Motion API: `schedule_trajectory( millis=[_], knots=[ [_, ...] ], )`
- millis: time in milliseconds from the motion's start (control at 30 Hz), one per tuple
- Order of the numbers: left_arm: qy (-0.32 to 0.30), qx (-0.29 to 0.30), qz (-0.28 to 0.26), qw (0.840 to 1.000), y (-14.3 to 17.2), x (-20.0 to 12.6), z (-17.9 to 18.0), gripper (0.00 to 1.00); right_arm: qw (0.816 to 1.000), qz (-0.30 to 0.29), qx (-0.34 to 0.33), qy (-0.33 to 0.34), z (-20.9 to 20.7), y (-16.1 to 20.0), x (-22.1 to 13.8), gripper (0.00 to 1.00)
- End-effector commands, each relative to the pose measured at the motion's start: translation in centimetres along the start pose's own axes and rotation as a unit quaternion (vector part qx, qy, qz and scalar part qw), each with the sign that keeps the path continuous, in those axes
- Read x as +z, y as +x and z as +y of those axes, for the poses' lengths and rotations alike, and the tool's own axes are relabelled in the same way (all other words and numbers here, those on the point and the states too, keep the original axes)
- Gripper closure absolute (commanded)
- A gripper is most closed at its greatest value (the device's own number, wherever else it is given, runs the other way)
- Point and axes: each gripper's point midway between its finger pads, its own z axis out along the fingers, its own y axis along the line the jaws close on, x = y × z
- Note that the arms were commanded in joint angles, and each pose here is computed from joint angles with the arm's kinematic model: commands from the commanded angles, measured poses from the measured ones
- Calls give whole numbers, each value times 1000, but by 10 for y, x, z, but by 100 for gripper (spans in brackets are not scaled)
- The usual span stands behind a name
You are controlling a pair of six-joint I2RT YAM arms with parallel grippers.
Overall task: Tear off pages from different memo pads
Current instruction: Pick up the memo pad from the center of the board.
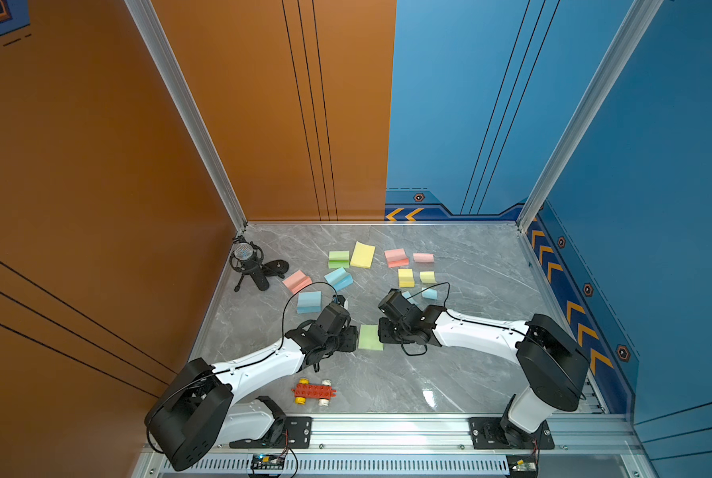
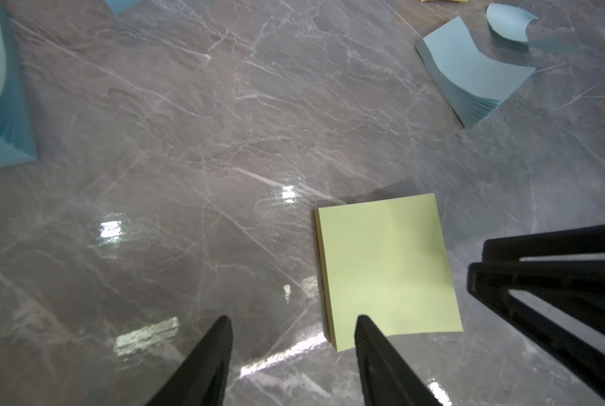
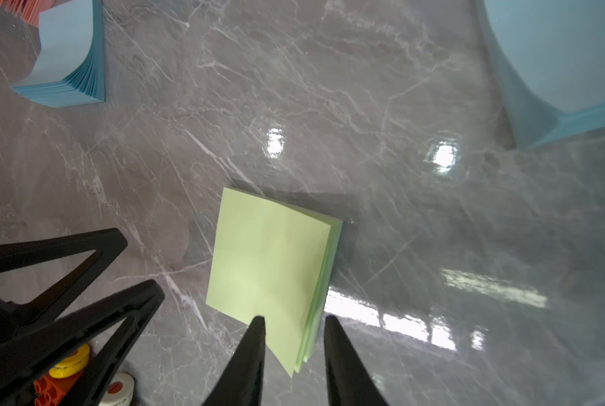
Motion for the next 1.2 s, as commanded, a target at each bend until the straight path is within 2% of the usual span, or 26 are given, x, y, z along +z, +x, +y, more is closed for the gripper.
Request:
schedule_trajectory(
  millis=[0, 1167],
  knots=[
    [-20, 9, -8, 1000, 0, -3, 11, 41, 1000, -4, 15, -22, 17, -4, 3, 69],
    [-20, 6, -5, 1000, 3, -4, 15, 40, 1000, -6, 6, 10, 7, 2, 13, 68]
  ],
)
